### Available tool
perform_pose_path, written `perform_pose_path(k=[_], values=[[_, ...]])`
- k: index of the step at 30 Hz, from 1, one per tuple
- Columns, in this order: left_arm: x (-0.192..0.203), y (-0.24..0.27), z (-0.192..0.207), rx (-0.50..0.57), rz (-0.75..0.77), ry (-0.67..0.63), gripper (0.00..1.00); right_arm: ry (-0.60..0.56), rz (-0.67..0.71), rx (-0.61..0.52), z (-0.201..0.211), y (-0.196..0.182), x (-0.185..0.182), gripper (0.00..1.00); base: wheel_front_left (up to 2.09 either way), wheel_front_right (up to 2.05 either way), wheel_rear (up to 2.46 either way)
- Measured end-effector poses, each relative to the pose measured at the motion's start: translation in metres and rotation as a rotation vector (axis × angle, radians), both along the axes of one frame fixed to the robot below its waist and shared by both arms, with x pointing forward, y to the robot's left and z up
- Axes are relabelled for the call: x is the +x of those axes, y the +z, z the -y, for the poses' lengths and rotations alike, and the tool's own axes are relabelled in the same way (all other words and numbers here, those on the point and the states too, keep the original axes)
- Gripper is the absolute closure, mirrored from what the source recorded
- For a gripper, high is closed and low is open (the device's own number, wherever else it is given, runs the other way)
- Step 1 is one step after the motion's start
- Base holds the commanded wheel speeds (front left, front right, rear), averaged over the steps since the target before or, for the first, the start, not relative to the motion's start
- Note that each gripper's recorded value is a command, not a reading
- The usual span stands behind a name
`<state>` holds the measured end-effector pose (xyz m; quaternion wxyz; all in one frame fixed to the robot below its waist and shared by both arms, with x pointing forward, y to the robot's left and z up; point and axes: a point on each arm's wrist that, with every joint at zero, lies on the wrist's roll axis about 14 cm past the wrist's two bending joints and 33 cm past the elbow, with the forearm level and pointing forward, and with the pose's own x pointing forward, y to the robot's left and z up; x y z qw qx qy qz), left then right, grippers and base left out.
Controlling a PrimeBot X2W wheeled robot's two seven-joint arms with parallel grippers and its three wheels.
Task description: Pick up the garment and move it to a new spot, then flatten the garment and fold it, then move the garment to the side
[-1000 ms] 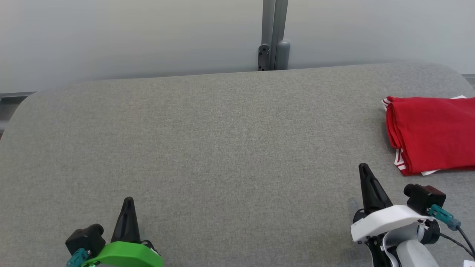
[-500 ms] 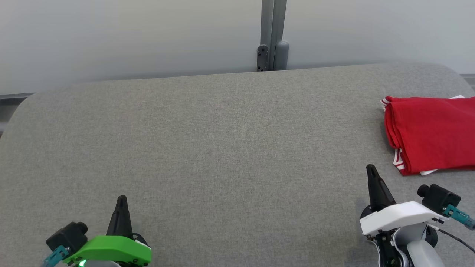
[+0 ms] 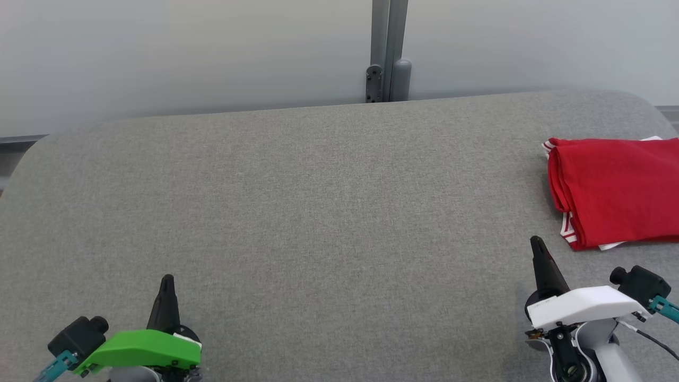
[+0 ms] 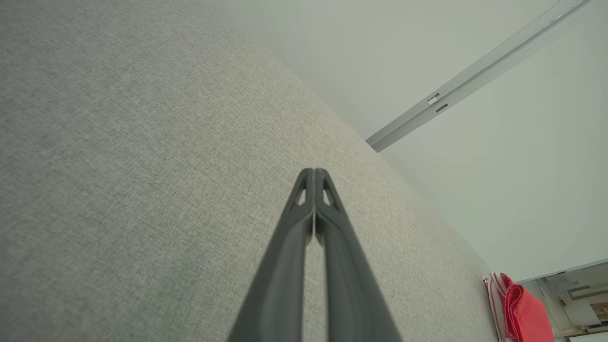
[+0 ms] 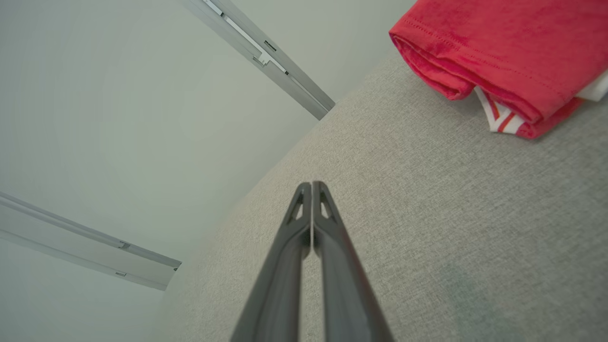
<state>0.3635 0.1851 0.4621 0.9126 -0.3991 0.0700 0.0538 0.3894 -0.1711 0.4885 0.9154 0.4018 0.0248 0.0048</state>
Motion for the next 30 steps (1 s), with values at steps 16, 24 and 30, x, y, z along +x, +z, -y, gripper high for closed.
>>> perform_pose_path(k=[16,24,30], values=[[0.006,0.006,-0.004,-0.188,0.017,0.021,1.0,-0.024,-0.018,0.183,0.008,0.0,0.0,1.0,0.0,0.0,0.0],[0.008,0.009,-0.005,-0.272,0.029,0.023,1.0,-0.032,-0.021,0.265,0.011,0.001,-0.001,1.0,0.0,0.0,0.0],[0.011,0.013,-0.006,-0.329,0.042,0.028,1.0,-0.036,-0.022,0.324,0.013,0.002,-0.001,1.0,0.0,0.0,0.0]])
